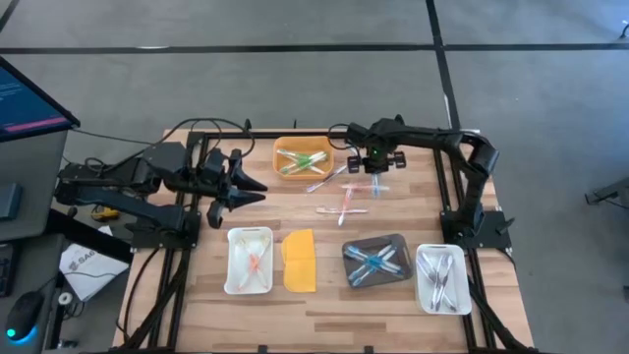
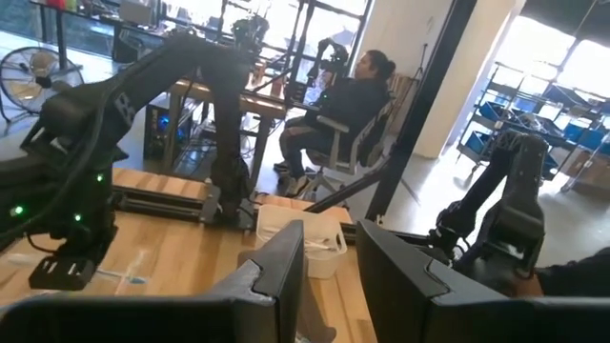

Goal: Pick & Place Toothbrushes
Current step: Put the blue toothbrush into the black bin

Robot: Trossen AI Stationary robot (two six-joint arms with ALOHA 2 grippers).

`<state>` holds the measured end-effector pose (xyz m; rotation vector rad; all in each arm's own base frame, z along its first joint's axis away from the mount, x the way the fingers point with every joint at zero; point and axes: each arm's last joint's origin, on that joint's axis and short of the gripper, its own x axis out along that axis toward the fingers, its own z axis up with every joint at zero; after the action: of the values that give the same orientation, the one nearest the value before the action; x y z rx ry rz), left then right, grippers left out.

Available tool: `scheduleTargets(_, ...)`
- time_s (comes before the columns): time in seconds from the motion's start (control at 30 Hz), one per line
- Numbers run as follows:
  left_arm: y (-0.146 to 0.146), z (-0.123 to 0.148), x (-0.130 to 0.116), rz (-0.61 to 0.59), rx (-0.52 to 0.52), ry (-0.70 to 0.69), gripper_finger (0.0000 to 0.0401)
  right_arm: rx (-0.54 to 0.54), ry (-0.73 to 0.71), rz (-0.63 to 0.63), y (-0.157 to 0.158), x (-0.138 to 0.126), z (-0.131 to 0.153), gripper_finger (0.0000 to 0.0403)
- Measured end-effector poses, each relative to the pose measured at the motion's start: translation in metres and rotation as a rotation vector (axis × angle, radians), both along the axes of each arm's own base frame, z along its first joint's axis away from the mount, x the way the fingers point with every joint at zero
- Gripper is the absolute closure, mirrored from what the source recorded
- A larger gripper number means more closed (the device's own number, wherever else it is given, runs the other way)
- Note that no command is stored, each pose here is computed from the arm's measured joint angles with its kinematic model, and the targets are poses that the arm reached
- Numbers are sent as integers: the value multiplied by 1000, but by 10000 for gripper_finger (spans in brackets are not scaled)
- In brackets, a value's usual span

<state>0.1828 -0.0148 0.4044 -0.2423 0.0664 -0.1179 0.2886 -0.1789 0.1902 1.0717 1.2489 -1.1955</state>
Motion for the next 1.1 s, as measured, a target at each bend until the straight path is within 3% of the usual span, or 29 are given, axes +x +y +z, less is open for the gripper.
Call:
scheduleTargets(0.4, 0, 3, 5, 54, -76, -32, 306, -156, -69, 199, 16, -11, 50, 383)
scheduleTargets(0.67, -8, -1, 16, 146, -105, -28, 306, -247, 42, 250, 13, -8, 42, 383)
scheduleTargets(0.9, -26, -8, 36, 176, -161, -28, 306, -151, 222, 538, 30, 5, 13, 383)
scheduleTargets(0.97, -32, -12, 42, 177, -184, -17, 306, -159, 215, 614, 41, 5, 22, 383)
scheduleTargets(1.1, -47, -16, 53, 185, -212, -38, 306, -244, 85, 798, 73, -1, 66, 383)
